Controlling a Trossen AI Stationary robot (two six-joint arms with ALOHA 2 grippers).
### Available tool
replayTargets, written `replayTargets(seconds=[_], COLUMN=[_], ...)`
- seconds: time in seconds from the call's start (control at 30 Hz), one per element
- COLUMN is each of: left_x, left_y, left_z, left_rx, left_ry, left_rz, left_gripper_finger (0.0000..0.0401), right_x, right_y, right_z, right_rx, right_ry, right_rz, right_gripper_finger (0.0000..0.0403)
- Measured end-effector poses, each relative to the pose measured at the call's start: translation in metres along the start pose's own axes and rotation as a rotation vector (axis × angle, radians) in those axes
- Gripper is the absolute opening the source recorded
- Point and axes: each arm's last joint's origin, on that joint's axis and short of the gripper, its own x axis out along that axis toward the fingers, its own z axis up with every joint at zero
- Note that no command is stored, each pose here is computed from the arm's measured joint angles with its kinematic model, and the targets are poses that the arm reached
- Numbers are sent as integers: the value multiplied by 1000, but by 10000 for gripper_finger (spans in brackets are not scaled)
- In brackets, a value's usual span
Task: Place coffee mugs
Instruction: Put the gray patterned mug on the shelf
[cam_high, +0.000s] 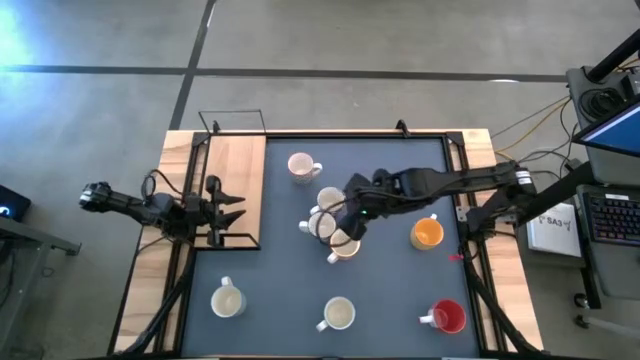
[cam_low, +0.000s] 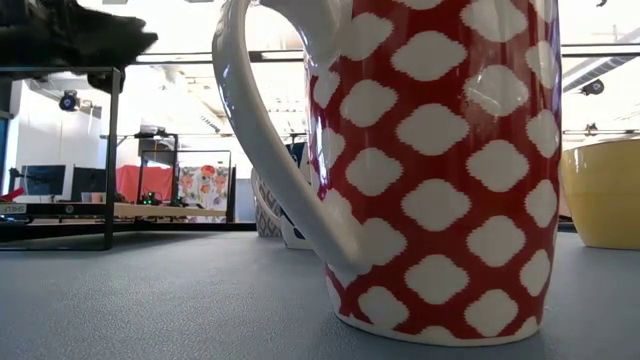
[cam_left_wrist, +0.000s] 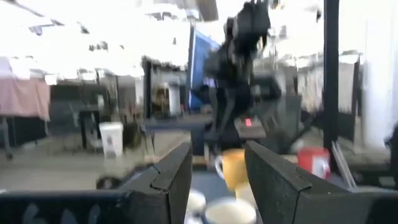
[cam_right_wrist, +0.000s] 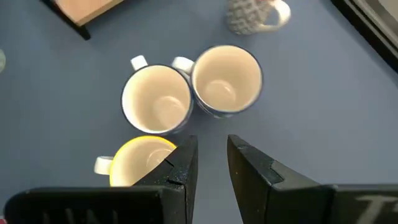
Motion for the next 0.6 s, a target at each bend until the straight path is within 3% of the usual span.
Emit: replayTargets(seconds=[0.17, 0.37, 0.6], left_x=[0, 0, 23], left_y=[2, 5, 0], left_z=[15, 30, 32], left_rx=[-118, -115, -252], left_ry=[-153, -301, -76], left_rz=[-7, 56, 179], left_gripper_finger=[133, 133, 132], right_x=[-2, 1, 0], right_y=[-5, -8, -8], right_z=[-14, -18, -18], right_rx=[68, 80, 79], right_ry=[-6, 3, 2], right_rz=[-18, -32, -31], right_gripper_finger=[79, 75, 76])
